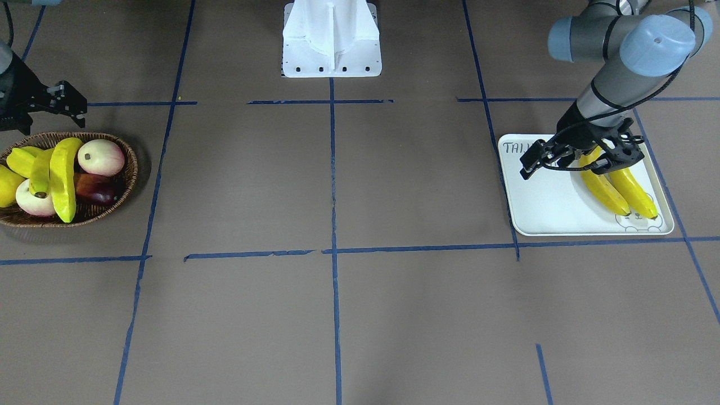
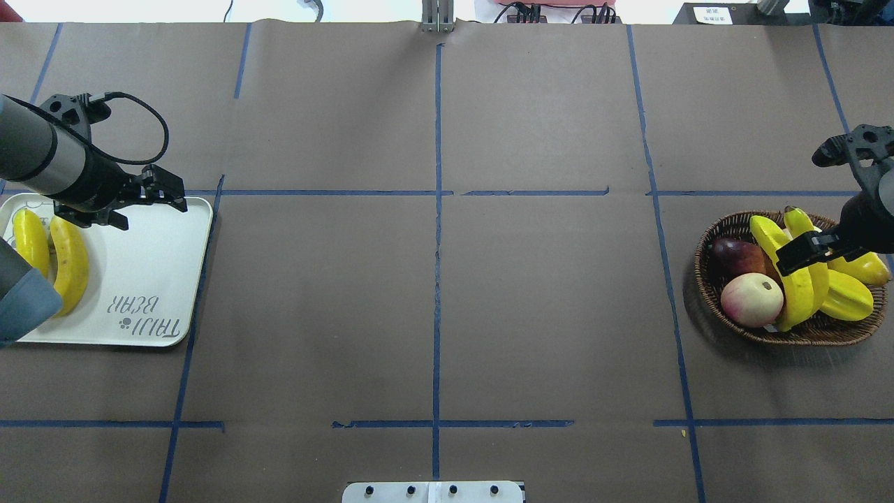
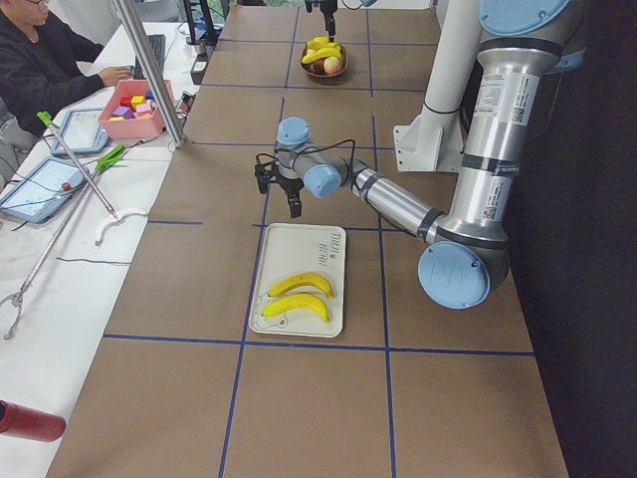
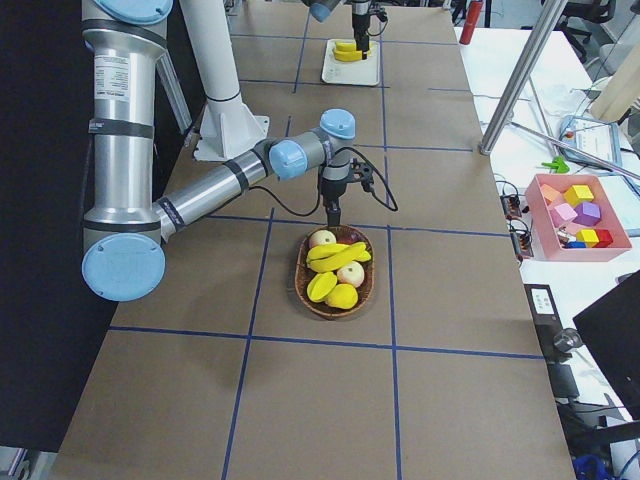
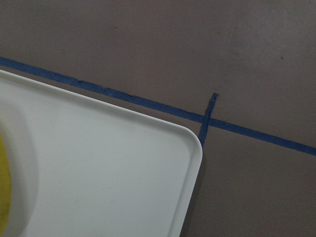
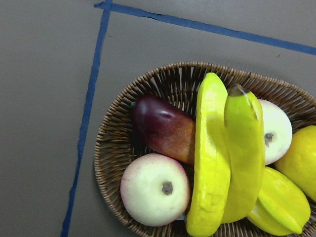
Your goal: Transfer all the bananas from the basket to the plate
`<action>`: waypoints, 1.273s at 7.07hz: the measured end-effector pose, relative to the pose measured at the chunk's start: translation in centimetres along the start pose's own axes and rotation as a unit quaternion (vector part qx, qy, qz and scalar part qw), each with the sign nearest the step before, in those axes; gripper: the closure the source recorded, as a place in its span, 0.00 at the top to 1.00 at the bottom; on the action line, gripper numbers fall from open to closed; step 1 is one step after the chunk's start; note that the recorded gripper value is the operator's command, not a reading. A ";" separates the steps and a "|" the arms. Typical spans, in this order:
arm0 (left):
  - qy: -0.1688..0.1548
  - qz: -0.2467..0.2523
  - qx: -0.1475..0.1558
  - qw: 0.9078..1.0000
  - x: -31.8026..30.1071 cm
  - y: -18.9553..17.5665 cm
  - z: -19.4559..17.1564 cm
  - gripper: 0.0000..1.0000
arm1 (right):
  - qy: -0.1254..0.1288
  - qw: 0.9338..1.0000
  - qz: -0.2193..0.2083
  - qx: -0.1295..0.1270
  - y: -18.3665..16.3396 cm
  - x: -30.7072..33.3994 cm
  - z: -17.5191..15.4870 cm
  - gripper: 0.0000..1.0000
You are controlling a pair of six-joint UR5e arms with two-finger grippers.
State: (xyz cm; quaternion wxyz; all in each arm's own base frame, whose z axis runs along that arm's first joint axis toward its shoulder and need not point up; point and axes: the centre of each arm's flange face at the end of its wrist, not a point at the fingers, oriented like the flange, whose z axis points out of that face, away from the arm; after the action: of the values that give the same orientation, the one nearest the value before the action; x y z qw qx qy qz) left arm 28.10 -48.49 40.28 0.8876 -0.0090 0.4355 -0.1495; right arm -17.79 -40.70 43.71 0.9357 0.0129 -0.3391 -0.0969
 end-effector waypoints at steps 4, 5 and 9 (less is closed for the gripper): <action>0.002 0.001 0.003 1.000 1.8 0.7 0.7 0.99 | -0.006 0.991 0.133 0.007 -0.3 0.9 1.6 1.00; 0.005 -0.001 0.004 1.000 2.2 0.8 0.5 0.99 | -0.023 0.988 0.153 0.027 -0.5 1.9 3.0 1.00; 0.009 -0.003 0.003 1.000 2.8 1.0 0.4 0.99 | -0.039 0.983 0.171 0.046 0.0 5.0 6.8 0.98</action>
State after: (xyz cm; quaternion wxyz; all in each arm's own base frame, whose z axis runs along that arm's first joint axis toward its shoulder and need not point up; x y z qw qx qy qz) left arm 30.22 -48.38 38.23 0.8834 -0.0062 0.4426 -0.1536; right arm -18.39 -41.39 52.08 0.9230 -0.0059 -0.3764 0.0802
